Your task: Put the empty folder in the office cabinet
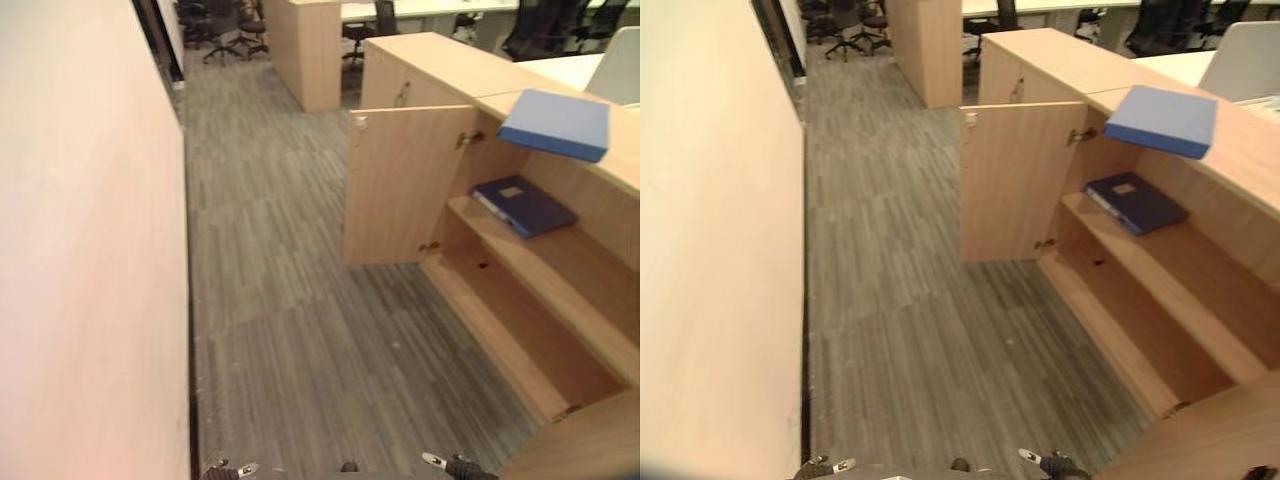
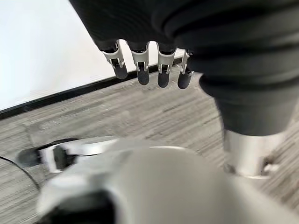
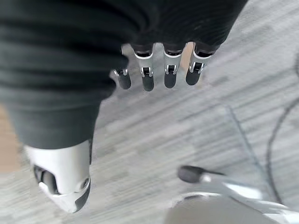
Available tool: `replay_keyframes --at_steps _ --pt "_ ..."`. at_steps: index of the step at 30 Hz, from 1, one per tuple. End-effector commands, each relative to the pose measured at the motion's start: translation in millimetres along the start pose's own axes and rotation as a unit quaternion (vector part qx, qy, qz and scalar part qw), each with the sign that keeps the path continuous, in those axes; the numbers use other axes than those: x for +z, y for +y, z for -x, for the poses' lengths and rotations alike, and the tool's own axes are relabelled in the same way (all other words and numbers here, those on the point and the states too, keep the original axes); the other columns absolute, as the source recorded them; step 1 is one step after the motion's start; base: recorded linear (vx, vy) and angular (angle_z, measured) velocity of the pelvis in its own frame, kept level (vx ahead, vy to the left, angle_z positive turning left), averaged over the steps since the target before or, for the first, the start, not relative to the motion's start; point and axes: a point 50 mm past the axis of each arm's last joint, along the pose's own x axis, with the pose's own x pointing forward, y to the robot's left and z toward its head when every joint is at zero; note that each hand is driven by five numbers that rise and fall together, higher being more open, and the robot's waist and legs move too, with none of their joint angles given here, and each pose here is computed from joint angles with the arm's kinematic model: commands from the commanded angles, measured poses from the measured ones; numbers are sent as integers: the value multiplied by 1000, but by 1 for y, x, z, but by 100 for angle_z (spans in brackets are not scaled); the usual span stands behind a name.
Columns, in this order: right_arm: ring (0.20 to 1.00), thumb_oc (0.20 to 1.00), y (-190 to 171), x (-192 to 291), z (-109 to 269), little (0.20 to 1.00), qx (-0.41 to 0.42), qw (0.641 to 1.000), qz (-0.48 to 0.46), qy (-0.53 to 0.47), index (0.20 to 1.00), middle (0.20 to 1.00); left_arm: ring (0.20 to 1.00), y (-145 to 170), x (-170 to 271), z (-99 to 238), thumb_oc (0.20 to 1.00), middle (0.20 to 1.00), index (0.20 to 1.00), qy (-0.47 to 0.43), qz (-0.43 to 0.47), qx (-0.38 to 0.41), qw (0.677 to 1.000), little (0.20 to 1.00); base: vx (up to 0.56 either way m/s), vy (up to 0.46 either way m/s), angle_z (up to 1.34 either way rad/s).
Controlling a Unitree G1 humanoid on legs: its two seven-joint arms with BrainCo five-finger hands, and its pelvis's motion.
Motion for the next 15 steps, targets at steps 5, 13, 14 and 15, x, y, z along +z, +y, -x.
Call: replay_keyframes --at_steps 5,13,14,15 --pt "1000 1000 -11 6 -1 1000 -17 1000 -21 -6 1000 1000 1000 -24 12 0 1000 1000 1000 -22 9 -28 999 1000 197 28 -27" --pt "1000 1000 -11 -11 1 1000 -19 1000 -14 20 1000 1000 1000 -27 6 1 1000 1000 1000 -11 31 -30 999 1000 312 110 -30" --pt "1000 1000 -11 -11 1 1000 -19 1000 -14 20 1000 1000 1000 -27 6 1 1000 1000 1000 -11 31 -30 999 1000 414 218 -41" --pt "1000 1000 -9 -16 2 1000 -15 999 -15 27 1000 1000 1000 -27 2 2 1000 1000 1000 -4 34 -30 999 1000 176 98 -38"
